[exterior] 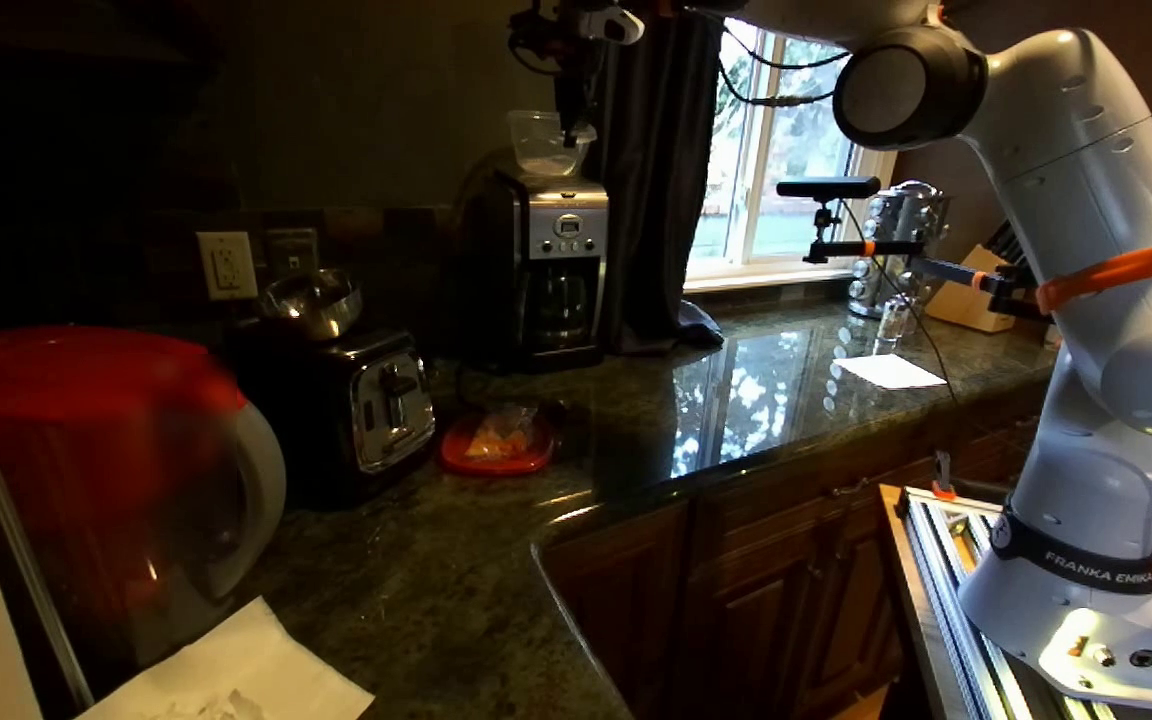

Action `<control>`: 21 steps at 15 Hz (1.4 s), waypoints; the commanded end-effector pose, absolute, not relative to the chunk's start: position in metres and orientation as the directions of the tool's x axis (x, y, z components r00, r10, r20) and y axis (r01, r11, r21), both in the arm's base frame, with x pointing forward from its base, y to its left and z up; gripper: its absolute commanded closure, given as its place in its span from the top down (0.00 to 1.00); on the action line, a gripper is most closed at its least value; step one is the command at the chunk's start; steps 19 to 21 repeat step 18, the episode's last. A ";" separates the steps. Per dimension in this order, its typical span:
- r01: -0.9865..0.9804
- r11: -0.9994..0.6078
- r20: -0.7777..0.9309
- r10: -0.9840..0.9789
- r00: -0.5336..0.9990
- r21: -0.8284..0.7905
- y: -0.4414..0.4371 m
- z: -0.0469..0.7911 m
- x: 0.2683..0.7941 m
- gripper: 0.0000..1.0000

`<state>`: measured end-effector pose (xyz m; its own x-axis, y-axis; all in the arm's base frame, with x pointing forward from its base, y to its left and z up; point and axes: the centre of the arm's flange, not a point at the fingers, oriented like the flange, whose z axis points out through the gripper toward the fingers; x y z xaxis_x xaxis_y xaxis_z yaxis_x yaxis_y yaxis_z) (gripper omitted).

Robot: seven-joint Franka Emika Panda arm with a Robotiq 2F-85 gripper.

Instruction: Put the clear plastic bowl on the coffee maker

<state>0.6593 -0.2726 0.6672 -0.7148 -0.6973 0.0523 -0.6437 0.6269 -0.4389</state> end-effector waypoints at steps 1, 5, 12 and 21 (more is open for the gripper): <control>-0.644 0.625 0.042 -0.703 -0.710 -0.442 -0.272 0.698 0.666 0.54; -0.648 0.603 0.042 -0.716 -0.697 -0.465 -0.264 0.717 0.655 0.83; -0.792 0.400 0.089 -0.867 -0.490 -0.460 -0.206 0.757 0.588 1.00; -0.820 0.240 0.111 -0.932 -0.344 -0.520 -0.186 0.819 0.579 1.00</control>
